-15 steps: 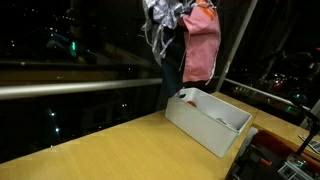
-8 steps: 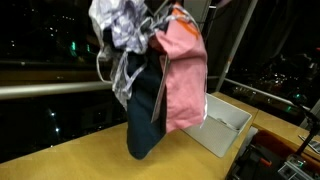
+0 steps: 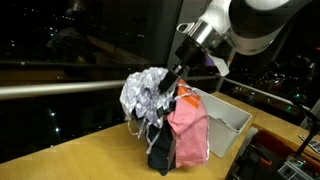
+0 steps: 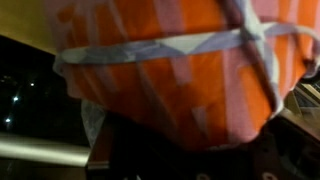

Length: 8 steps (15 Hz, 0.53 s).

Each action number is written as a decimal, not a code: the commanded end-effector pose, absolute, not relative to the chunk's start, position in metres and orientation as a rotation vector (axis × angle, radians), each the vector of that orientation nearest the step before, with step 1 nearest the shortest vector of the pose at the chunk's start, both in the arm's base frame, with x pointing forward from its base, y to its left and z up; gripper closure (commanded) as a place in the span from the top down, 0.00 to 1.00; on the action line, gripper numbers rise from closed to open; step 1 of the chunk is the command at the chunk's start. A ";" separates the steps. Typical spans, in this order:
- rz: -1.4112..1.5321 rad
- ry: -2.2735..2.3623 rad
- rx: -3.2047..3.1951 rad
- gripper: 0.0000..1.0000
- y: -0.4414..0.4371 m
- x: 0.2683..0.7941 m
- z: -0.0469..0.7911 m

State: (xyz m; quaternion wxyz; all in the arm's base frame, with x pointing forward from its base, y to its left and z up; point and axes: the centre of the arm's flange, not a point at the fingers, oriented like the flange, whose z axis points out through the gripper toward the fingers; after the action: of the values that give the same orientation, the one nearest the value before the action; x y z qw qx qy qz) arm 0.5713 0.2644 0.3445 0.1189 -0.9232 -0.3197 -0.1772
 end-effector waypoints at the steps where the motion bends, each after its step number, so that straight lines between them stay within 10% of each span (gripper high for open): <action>1: -0.491 -0.914 -2.646 0.01 0.263 0.554 0.316; 3: -0.474 -0.916 -2.638 0.01 0.268 0.549 0.306; 4: -0.477 -0.921 -2.642 0.27 0.267 0.550 0.303; 8: -0.499 -0.914 -2.674 0.48 0.239 0.560 0.312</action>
State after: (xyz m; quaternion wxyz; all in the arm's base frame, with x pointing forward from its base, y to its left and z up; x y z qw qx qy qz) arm 0.5522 0.2658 0.2955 0.1426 -0.9248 -0.3180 -0.1526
